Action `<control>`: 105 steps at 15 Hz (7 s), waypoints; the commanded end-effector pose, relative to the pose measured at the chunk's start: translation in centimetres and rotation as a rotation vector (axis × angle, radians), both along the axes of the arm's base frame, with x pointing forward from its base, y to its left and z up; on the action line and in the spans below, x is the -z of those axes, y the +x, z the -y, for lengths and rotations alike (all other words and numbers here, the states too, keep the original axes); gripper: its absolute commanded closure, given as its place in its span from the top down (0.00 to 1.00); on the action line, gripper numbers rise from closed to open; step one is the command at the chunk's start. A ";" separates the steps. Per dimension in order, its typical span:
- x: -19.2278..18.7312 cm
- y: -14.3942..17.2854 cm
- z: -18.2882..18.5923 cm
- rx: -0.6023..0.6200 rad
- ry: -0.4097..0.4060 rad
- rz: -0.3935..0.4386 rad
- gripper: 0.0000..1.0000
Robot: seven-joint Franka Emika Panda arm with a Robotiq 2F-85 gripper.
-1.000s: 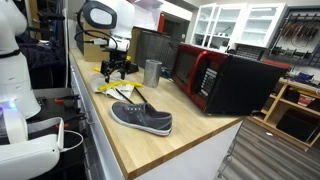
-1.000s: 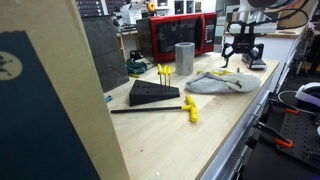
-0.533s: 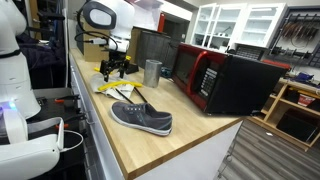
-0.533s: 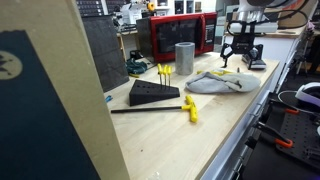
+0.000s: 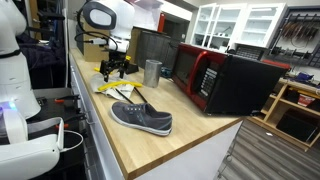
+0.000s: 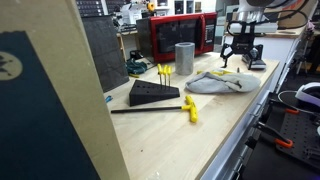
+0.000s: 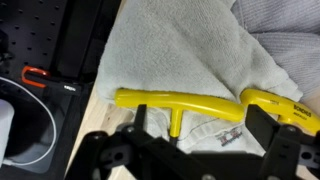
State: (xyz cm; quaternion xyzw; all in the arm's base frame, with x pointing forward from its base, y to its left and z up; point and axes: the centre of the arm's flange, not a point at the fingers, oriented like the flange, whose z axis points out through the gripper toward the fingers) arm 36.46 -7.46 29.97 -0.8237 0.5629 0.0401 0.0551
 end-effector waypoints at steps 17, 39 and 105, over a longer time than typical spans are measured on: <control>0.0 0.0 0.0 0.000 0.000 0.000 1.00; 0.0 0.0 0.0 0.000 0.000 0.000 1.00; -0.7 0.4 5.4 -0.488 -0.105 0.211 1.00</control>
